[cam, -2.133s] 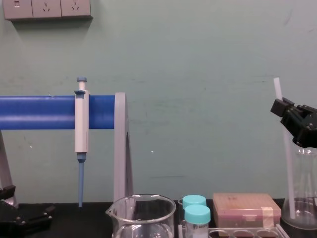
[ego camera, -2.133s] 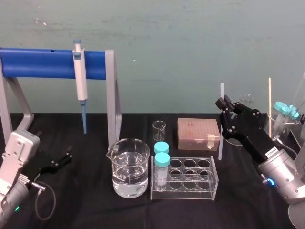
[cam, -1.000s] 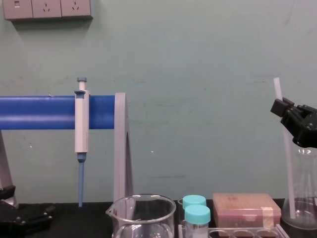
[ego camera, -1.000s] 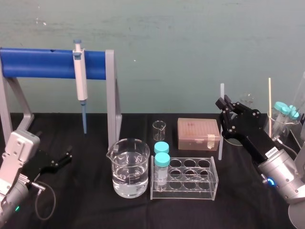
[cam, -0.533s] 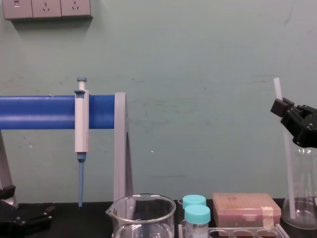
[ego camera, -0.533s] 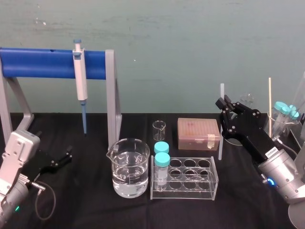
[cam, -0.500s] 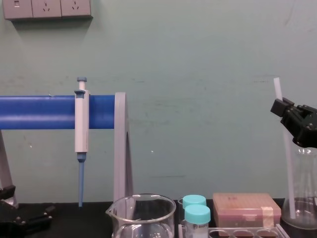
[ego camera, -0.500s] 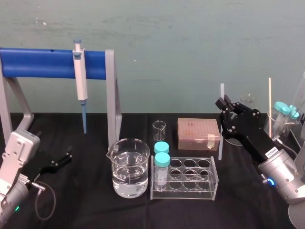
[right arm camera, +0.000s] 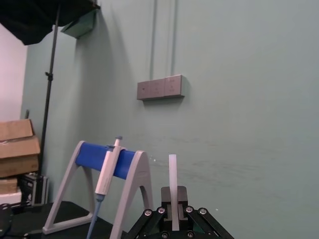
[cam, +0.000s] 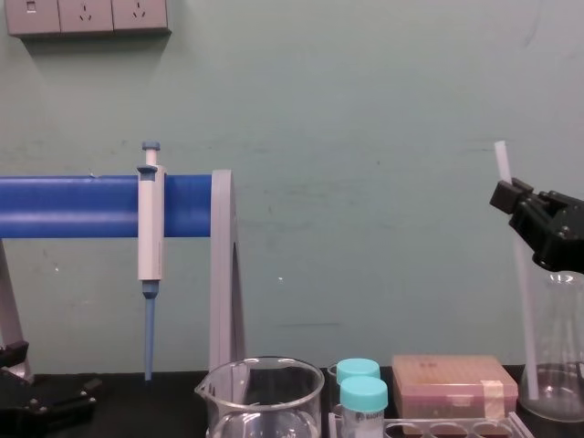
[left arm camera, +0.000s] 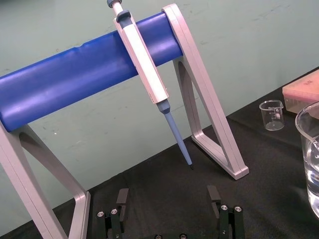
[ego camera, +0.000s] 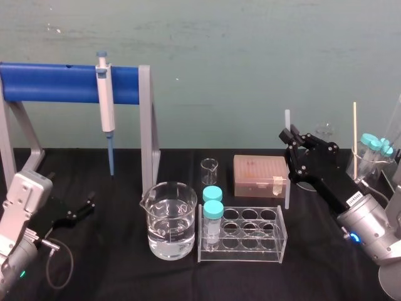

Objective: Pick up the stirring rod with one hand, then place it down.

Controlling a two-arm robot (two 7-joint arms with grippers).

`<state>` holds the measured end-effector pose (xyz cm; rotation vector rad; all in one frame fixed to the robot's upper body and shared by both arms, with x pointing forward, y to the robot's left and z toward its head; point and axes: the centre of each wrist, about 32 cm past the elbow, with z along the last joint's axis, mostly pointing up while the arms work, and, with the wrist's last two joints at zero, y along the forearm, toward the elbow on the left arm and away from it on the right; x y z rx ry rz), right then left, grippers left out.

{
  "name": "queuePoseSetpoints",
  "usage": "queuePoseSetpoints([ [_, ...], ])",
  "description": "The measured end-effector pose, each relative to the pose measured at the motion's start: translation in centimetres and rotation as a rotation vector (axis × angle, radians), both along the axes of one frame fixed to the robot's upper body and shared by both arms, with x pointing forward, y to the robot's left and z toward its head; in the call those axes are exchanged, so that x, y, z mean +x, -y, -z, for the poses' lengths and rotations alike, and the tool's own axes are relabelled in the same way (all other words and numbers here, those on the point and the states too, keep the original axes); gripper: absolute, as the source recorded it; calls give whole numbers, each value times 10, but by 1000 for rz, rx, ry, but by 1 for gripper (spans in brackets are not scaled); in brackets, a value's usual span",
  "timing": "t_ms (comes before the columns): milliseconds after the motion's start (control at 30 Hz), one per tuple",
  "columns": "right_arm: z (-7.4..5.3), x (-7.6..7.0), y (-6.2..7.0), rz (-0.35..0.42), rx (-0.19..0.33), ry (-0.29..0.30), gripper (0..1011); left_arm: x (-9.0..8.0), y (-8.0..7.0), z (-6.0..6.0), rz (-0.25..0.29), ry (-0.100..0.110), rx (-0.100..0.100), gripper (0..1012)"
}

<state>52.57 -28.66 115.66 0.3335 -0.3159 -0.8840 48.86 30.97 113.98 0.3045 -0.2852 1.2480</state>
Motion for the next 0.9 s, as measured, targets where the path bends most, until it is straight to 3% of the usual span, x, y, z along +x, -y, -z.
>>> queuePoseSetpoints([
  [333,2,-2,-2,-42,-22,-14,66,0,0,0,0,0,0,1000],
  [900,8,1,-9,-132,-16,-63,66,0,0,0,0,0,0,1000],
])
